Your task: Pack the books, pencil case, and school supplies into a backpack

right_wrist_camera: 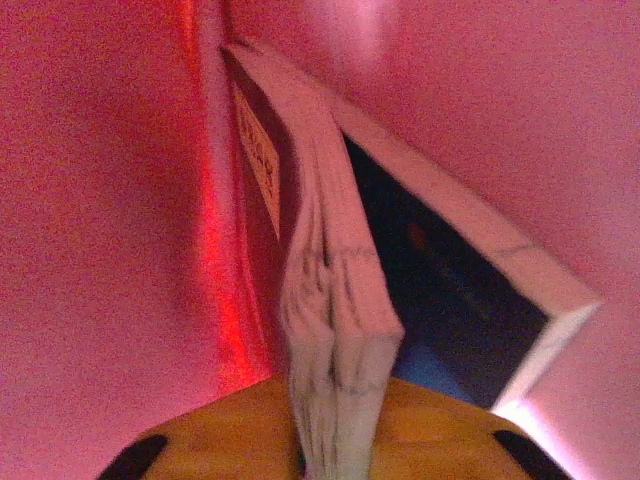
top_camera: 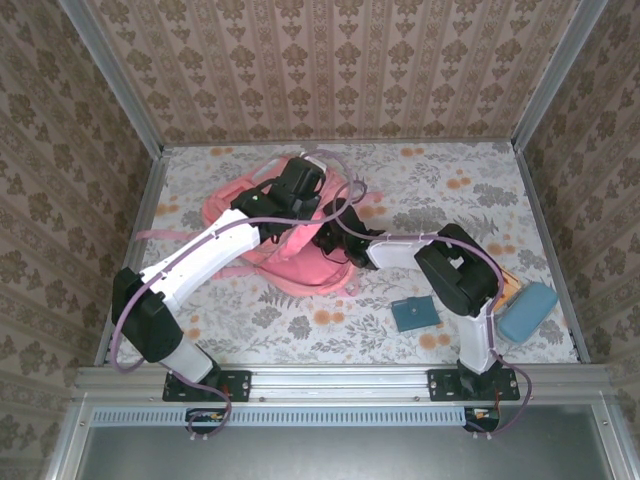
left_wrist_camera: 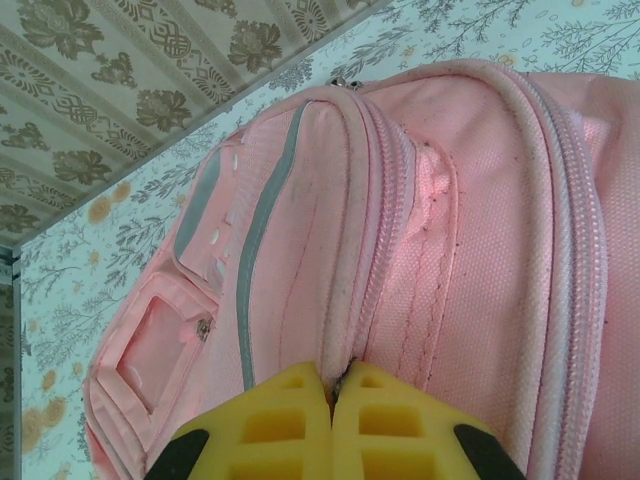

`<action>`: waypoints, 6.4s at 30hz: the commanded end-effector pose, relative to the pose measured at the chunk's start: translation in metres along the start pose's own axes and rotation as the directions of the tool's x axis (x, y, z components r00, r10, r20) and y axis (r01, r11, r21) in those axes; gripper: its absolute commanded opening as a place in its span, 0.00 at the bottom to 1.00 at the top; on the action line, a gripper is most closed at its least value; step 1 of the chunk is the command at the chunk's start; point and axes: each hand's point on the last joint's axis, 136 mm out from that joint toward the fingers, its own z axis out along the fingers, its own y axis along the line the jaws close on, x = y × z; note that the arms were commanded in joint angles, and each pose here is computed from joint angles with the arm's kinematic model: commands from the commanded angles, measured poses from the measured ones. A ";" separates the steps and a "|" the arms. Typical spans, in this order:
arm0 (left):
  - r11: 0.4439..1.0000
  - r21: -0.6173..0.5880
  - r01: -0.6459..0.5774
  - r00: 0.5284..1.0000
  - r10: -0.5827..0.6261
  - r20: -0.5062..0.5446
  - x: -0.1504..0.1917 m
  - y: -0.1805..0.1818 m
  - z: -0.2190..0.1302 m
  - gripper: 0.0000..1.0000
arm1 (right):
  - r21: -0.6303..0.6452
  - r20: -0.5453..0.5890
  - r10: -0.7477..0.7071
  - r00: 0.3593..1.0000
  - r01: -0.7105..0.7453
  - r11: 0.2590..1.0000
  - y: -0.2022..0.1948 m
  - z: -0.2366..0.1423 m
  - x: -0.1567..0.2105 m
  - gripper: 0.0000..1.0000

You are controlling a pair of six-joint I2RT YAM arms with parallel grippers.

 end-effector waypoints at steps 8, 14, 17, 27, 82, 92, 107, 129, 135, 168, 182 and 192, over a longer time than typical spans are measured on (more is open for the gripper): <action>0.986 0.019 0.165 0.978 -0.166 0.126 -0.037 0.025 -0.019 0.00 | -0.018 -0.227 0.103 0.969 -0.110 0.994 0.011 -0.028 0.041 0.53; 0.983 0.022 0.180 0.978 -0.181 0.102 -0.029 0.029 -0.013 0.00 | 0.054 -0.216 0.118 0.969 -0.109 0.993 -0.007 -0.065 0.043 0.43; 0.982 0.023 0.188 0.978 -0.189 0.090 -0.023 0.031 -0.009 0.00 | 0.070 -0.191 0.087 0.978 -0.075 0.995 -0.009 -0.082 0.040 0.33; 0.977 -0.030 0.213 0.977 -0.214 -0.016 0.031 0.049 0.014 0.00 | 0.394 0.057 -0.316 0.947 0.270 0.879 -0.055 -0.190 -0.021 0.33; 0.698 0.402 0.592 0.806 -0.511 -0.299 0.061 -0.052 0.012 1.00 | 0.451 -0.246 -0.254 0.935 0.342 0.824 -0.130 -0.171 -0.120 0.78; 0.575 0.516 0.635 0.773 -0.475 -0.421 0.054 -0.136 0.023 1.00 | 0.698 -0.095 -0.321 0.942 0.293 0.653 -0.162 -0.254 -0.138 0.77; 0.537 0.522 0.663 0.744 -0.389 -0.544 0.047 -0.239 0.053 0.76 | 0.685 -0.212 -0.231 0.950 0.313 0.658 -0.195 -0.253 -0.127 0.56; 0.671 0.366 0.645 0.692 -0.309 -0.652 0.083 -0.280 0.112 0.49 | 0.628 -0.281 -0.218 0.935 0.351 0.695 -0.201 -0.232 -0.119 0.38; 0.656 0.378 0.653 0.677 -0.282 -0.680 0.092 -0.290 0.110 0.43 | 0.579 -0.280 -0.243 0.929 0.365 0.729 -0.185 -0.227 -0.117 0.33; 0.516 0.565 0.644 0.763 -0.384 -0.519 0.003 -0.206 0.058 0.79 | 0.189 -0.148 -0.413 0.899 0.435 0.880 -0.040 -0.246 -0.112 0.00; 0.204 0.713 0.671 0.702 -0.485 -0.521 0.004 -0.148 -0.001 0.99 | -0.264 -0.253 -0.491 0.834 0.429 0.864 0.040 -0.255 -0.060 0.00; -0.022 0.763 0.646 0.657 -0.493 -0.570 -0.005 -0.147 -0.023 0.99 | -0.353 -0.311 -0.504 0.806 0.394 0.848 0.048 -0.249 -0.036 0.00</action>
